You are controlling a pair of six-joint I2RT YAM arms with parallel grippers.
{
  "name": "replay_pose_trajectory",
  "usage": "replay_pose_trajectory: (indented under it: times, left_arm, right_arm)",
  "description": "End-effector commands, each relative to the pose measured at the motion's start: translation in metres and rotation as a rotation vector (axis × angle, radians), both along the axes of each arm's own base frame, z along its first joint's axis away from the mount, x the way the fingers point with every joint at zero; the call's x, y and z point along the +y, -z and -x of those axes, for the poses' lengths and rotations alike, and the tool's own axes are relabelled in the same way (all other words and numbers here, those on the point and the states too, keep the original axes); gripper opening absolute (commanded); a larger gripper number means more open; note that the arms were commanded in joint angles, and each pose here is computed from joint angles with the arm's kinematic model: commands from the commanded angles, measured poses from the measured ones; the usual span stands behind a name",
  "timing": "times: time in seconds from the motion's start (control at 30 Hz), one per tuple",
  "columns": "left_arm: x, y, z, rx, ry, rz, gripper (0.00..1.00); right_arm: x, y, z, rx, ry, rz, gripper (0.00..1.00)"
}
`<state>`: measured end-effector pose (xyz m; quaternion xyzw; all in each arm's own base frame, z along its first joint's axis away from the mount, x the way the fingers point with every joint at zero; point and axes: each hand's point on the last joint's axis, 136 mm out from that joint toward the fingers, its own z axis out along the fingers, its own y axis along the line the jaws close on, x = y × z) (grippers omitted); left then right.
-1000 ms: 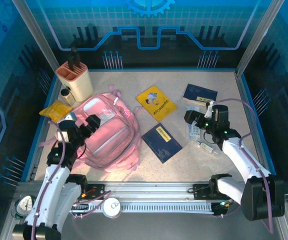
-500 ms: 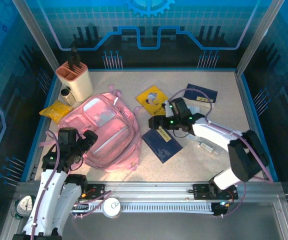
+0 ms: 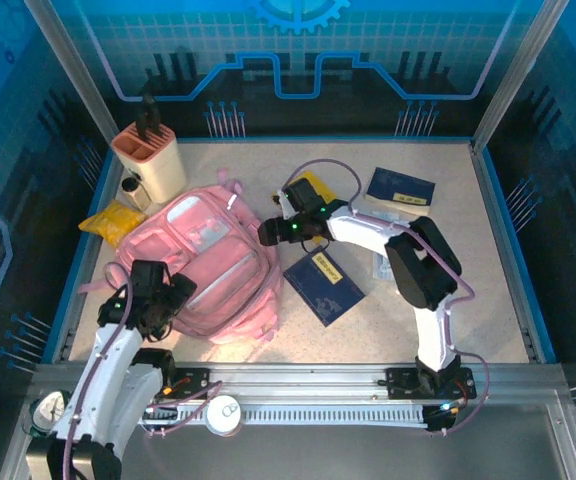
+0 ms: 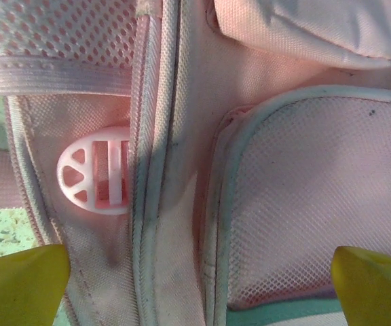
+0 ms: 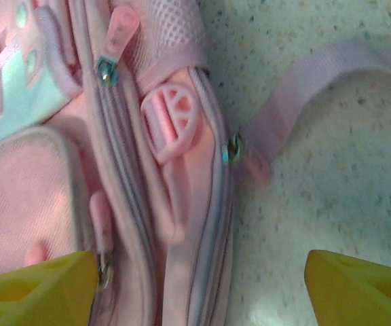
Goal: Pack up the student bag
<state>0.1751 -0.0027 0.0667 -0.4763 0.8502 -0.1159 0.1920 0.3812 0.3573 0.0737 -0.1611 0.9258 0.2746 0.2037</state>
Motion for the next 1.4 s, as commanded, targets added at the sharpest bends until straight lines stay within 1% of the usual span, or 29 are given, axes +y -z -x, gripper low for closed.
replay_pose_trajectory:
  times: [0.0,0.07,0.2,0.37,0.43,0.47,0.63,0.73,0.9,1.0,1.07,1.13,1.2,1.27,1.3,1.37]
  left_arm:
    - [-0.003,0.0,-0.011,-0.037,0.01,0.021,0.99]
    - [-0.009,0.002,-0.016,-0.053,0.03,0.049,0.99]
    - [-0.022,0.002,-0.023,-0.077,0.05,0.123,0.99]
    - [-0.035,-0.002,-0.033,-0.126,0.074,0.197,0.99]
    - [-0.042,-0.004,-0.04,-0.152,0.092,0.226,0.99]
    - [-0.044,-0.005,-0.043,-0.156,0.098,0.234,0.98]
    - [-0.056,-0.01,-0.061,-0.181,0.146,0.242,0.96]
    - [-0.066,-0.016,-0.076,-0.192,0.193,0.218,0.96]
    - [-0.091,-0.025,-0.111,-0.201,0.292,0.19,0.96]
    - [-0.096,-0.028,-0.133,-0.193,0.33,0.158,0.96]
    - [-0.1,-0.03,-0.148,-0.205,0.362,0.145,0.96]
    - [-0.098,-0.032,-0.161,-0.206,0.392,0.102,0.96]
    - [-0.093,-0.037,-0.175,-0.217,0.419,0.053,0.97]
    - [-0.092,-0.044,-0.19,-0.236,0.451,0.042,0.97]
    - [-0.089,-0.045,-0.196,-0.239,0.464,0.044,0.97]
    - [-0.074,-0.04,-0.204,-0.218,0.437,0.032,0.98]
  right_arm:
    - [0.011,0.018,-0.004,0.019,-0.041,0.043,0.75]
    - [0.019,0.028,-0.008,0.039,-0.053,0.04,0.71]
    - [0.032,0.036,-0.005,0.078,-0.093,0.008,0.55]
    - [0.029,0.013,0.002,0.03,-0.105,-0.038,0.18]
    - [0.024,0.002,0.008,0.014,-0.105,-0.051,0.09]
    - [0.02,-0.001,0.013,0.01,-0.103,-0.058,0.08]
    - [-0.007,-0.012,0.035,0.017,-0.068,-0.081,0.04]
    - [-0.022,-0.017,0.045,0.014,-0.052,-0.082,0.04]
    - [-0.04,-0.021,0.059,0.02,-0.03,-0.065,0.03]
    - [-0.046,-0.017,0.066,0.038,-0.023,-0.055,0.03]
    - [-0.046,-0.015,0.071,0.053,-0.024,-0.057,0.03]
    - [-0.04,-0.016,0.076,0.058,-0.032,-0.061,0.03]
    - [-0.029,-0.019,0.081,0.053,-0.052,-0.064,0.03]
    - [-0.018,-0.019,0.085,0.055,-0.06,-0.046,0.04]
    - [-0.011,-0.018,0.088,0.06,-0.06,-0.046,0.06]
    - [0.004,-0.016,0.094,0.069,-0.054,-0.064,0.12]
